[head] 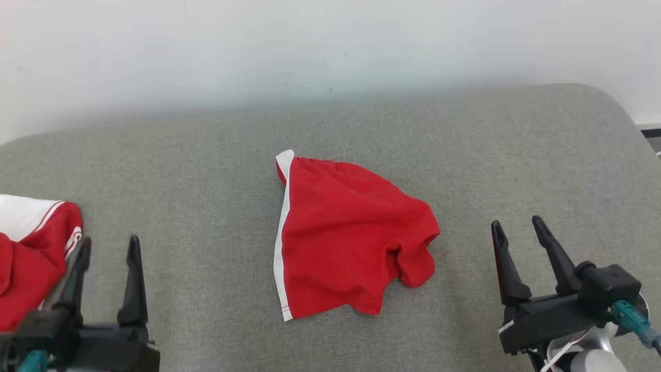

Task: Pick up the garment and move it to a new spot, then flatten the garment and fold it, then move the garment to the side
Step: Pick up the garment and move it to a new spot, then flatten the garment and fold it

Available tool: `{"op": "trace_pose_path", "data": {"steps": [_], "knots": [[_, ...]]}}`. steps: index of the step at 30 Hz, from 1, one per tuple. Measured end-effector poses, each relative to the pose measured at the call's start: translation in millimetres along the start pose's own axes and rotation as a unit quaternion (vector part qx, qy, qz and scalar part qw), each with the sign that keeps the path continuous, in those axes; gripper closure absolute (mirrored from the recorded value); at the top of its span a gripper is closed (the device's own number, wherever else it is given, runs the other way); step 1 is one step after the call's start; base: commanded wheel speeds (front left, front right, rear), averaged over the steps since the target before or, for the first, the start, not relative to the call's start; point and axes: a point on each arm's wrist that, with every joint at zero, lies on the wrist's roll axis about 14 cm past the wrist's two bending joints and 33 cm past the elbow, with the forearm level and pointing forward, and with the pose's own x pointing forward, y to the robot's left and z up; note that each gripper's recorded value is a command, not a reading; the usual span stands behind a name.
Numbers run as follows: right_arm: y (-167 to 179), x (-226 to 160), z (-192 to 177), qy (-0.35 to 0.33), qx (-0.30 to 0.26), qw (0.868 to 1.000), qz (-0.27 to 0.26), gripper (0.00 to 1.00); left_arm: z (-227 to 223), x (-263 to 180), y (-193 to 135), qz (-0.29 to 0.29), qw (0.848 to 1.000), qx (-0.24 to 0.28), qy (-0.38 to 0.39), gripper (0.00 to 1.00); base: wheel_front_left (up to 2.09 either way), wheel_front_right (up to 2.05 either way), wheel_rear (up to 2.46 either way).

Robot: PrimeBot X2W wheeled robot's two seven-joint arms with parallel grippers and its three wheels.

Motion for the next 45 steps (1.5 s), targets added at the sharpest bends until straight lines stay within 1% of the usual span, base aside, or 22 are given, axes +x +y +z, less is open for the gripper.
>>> {"op": "trace_pose_path", "data": {"steps": [6,14,29,32,35,39,42,45], "knots": [[7,-14,2,0.002,-0.002,1.0,0.003,0.0,-4,-19,1,-0.008,1.0,0.012,0.014,0.0,0.0,0.0,0.0],[10,-24,5,0.004,-0.002,1.0,-0.002,0.0,-7,-30,0,-0.011,1.0,0.011,0.023,0.0,0.0,0.0,0.0],[17,-21,3,0.008,0.004,1.0,0.007,0.0,-9,-35,6,-0.001,0.999,0.015,0.029,0.0,0.0,0.0,0.0],[21,-18,0,0.013,0.005,1.0,0.015,0.0,-5,-33,8,0.005,1.0,0.013,0.023,0.0,0.0,0.0,0.0],[33,-13,-7,0.026,0.004,0.999,0.04,0.0,-1,-33,13,0.018,1.0,0.01,0.017,0.0,0.0,0.0,0.0],[57,-1,-14,0.039,0.002,0.995,0.089,0.0,5,-34,26,0.045,0.999,0.006,0.007,0.0,0.0,0.0,0.0],[78,6,-23,0.054,-0.001,0.99,0.133,0.0,11,-39,38,0.067,0.998,0.01,0.0,0.0,0.0,0.0,0.0],[101,10,-36,0.074,-0.006,0.981,0.18,0.0,16,-45,50,0.089,0.996,0.018,-0.008,0.0,0.0,0.0,0.0]]}}
